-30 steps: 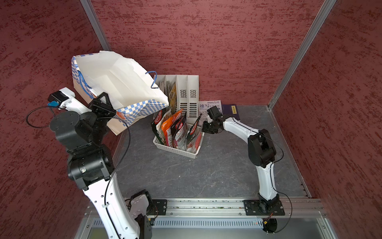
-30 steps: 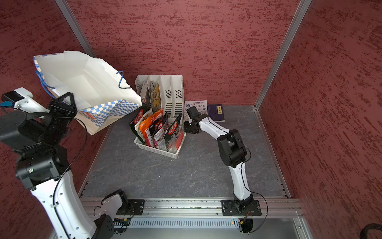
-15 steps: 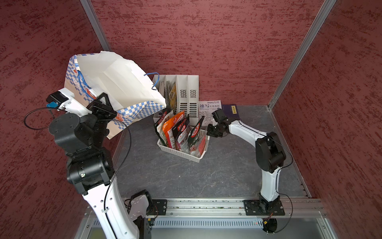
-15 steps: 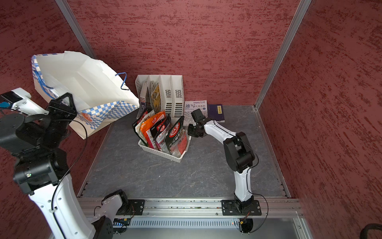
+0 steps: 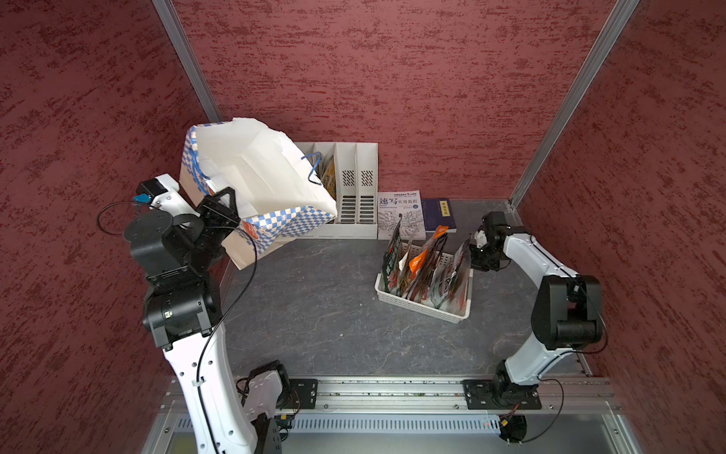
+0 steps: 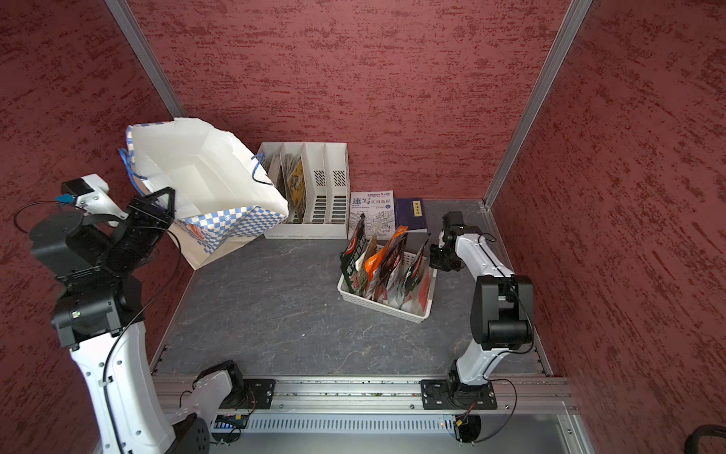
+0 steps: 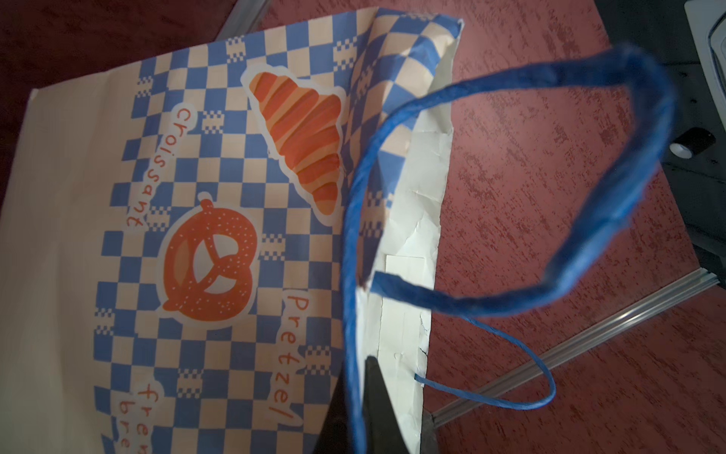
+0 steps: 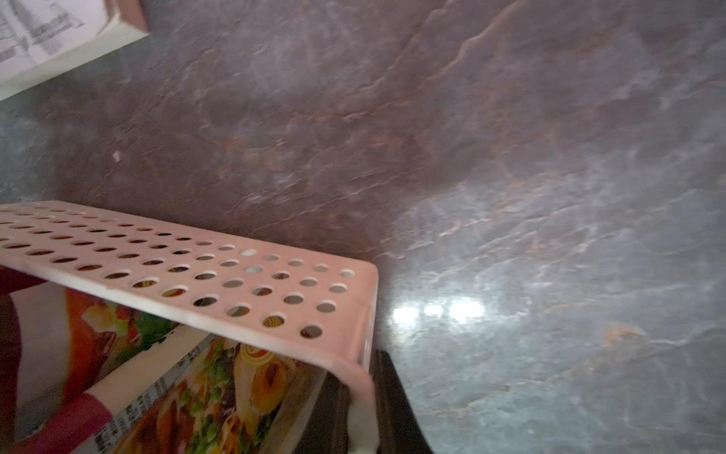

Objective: Place the condiment packets inside the bag
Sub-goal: Move the storage box to the center of the board, then pick up the condiment packet from the storage box.

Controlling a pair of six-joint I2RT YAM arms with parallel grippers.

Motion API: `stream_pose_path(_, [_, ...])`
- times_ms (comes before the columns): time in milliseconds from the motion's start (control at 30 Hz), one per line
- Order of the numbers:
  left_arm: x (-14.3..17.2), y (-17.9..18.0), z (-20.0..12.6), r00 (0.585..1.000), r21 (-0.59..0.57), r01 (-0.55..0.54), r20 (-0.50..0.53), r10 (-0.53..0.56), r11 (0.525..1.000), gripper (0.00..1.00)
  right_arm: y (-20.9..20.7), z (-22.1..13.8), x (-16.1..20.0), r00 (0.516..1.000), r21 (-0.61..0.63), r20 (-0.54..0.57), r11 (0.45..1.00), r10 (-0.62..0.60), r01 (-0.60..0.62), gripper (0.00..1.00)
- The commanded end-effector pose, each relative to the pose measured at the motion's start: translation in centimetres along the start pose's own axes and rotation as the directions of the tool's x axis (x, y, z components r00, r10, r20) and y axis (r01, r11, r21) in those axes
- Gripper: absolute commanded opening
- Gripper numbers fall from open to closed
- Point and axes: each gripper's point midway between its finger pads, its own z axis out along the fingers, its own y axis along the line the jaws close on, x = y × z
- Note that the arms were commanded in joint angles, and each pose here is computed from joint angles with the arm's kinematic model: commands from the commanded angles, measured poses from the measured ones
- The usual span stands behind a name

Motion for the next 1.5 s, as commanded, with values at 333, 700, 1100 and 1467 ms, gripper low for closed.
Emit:
stream_pose_path(333, [14.0,-3.0,3.0,0.777,0.211,0.311,-0.619,-0.119,0.927,0.00,-2.1,-1.3,-13.5,0.975,0.066,0.197,0.994,-0.103,0.092,0.33])
stream_pose_path(700, [19.5,2.2,5.6,0.645,0.106,0.334,-0.750,-0.145,0.937,0.00,-1.3,-9.4,-11.4,0.933,-0.014,0.360,1.000,-0.015,0.022,0.88])
stream_pose_path(1100, [22.6,6.3,8.9,0.617,0.096,0.370,-0.769,-0.167,0.924,0.00,0.5,-18.8,-3.3,0.885,-0.127,0.462,0.992,0.062,-0.004,0.93])
stream_pose_path(1467, [22.2,7.2,10.4,0.624,0.034,0.347,-0.754,-0.204,0.937,0.00,5.4,-19.7,3.2,0.929,-0.145,0.369,0.985,-0.033,0.092,0.89])
